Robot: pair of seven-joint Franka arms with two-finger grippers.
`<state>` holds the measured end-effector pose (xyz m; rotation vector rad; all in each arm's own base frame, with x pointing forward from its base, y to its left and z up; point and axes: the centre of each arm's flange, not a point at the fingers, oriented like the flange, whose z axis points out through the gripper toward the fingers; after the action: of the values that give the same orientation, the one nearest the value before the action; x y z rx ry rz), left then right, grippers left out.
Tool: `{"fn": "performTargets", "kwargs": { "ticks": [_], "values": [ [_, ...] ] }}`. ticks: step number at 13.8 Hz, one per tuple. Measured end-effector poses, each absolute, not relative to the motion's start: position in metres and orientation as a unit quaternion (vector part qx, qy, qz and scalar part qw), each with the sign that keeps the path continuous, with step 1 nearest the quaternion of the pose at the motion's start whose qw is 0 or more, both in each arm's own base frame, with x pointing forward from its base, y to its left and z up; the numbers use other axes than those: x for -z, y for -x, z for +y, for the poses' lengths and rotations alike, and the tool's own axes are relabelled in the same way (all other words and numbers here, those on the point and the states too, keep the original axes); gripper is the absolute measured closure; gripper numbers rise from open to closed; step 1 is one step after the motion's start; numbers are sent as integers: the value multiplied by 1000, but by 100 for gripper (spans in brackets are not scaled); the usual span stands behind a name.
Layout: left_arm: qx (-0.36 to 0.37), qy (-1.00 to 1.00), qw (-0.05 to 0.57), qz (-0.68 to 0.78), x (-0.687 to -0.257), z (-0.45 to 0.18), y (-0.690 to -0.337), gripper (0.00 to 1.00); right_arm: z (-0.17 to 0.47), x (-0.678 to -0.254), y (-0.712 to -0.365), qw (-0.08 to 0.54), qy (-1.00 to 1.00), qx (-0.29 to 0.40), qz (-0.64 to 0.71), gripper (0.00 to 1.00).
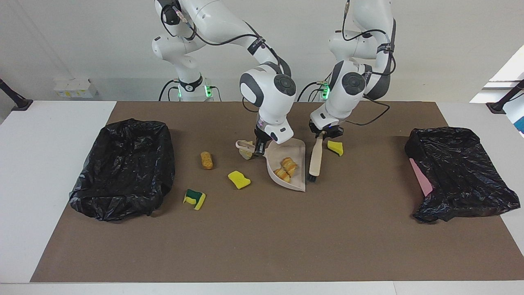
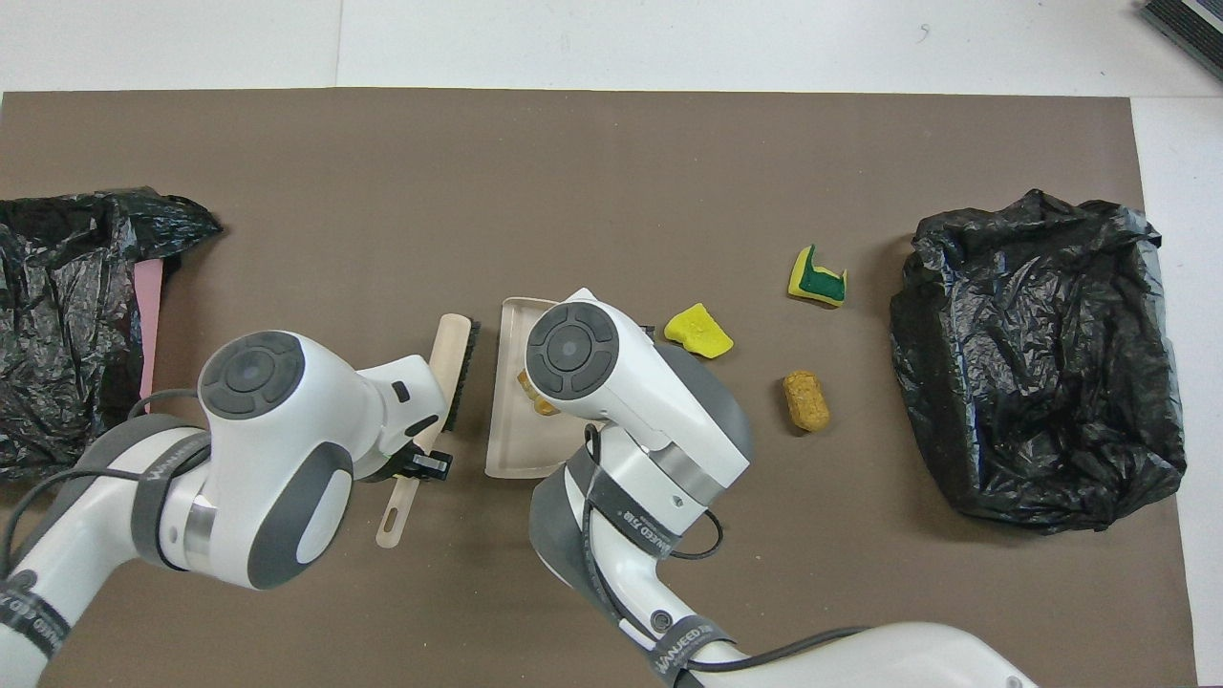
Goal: Sweep and dump trash in bin
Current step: 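Sweep the crumbs and sponge pieces into the dustpan with the left gripper's brush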
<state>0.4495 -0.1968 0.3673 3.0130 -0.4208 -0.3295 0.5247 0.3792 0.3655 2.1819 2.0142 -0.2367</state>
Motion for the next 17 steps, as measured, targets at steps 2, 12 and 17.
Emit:
{"fn": "performTargets", "kwargs": {
  "ticks": [2, 12, 17],
  "values": [
    [122, -989, 37, -79, -386, -169, -448, 73, 380, -365, -526, 79, -714, 76, 692, 69],
    [145, -983, 10, 110, -366, -88, -371, 73, 382, -363, -528, 84, -672, 66, 733, 69],
    [114, -988, 17, 99, -335, -142, -349, 73, 382, -363, -528, 84, -672, 66, 733, 69]
  ]
}}
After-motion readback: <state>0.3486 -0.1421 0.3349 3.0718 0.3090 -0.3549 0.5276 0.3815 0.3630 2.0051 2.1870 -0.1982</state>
